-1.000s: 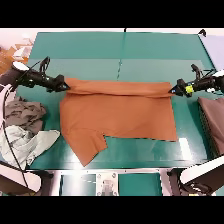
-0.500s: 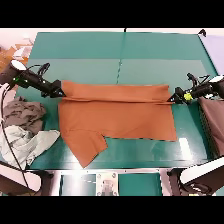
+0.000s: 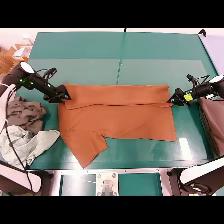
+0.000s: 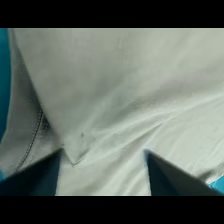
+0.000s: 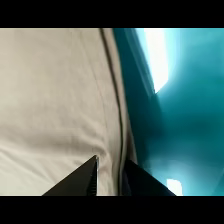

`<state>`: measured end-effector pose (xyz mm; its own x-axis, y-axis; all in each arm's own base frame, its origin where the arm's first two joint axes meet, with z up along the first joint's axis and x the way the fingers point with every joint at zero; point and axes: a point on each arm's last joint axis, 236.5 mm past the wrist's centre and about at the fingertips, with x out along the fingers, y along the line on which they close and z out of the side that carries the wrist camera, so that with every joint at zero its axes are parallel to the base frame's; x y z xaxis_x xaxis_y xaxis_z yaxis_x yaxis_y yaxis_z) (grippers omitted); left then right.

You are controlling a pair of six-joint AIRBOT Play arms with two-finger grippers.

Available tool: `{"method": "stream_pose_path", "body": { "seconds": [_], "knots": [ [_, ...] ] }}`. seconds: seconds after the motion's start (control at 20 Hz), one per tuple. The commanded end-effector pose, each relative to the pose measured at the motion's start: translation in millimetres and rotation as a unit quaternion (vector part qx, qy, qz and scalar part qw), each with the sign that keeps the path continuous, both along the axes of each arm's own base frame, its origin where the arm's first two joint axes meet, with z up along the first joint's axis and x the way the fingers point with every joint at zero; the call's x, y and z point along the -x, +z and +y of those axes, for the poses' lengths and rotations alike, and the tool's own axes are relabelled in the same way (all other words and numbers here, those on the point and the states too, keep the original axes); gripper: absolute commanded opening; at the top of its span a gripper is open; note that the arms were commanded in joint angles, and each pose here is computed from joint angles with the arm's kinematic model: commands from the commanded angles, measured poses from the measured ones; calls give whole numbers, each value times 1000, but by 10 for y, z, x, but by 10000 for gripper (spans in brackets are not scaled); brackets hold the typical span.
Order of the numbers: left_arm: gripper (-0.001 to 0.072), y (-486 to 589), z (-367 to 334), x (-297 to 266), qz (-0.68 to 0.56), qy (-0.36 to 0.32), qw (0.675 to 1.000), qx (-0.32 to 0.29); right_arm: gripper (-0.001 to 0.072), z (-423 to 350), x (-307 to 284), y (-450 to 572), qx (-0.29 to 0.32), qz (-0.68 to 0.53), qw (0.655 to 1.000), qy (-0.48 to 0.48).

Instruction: Fold the shirts.

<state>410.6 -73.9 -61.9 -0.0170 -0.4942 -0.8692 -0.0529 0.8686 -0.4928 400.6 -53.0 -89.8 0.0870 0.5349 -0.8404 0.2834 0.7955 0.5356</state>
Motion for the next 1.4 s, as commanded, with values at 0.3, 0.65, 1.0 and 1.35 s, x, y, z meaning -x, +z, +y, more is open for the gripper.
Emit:
{"method": "stream_pose_path", "body": {
  "seconds": [0.3,0.65,1.0,1.35],
  "knots": [
    [481,490,160,707,58,-2,998,-23,113,-247,1018,272,98,73,989,-84],
    [224,485,55,1918,-20,61,997,-49,43,583,2345,18,78,71,983,-147],
    [531,-214,-380,2496,25,123,991,39,409,618,2214,-52,73,22,972,-224],
    [531,-461,-428,2590,36,163,985,50,441,656,2075,-233,36,51,957,-282]
  ]
}}
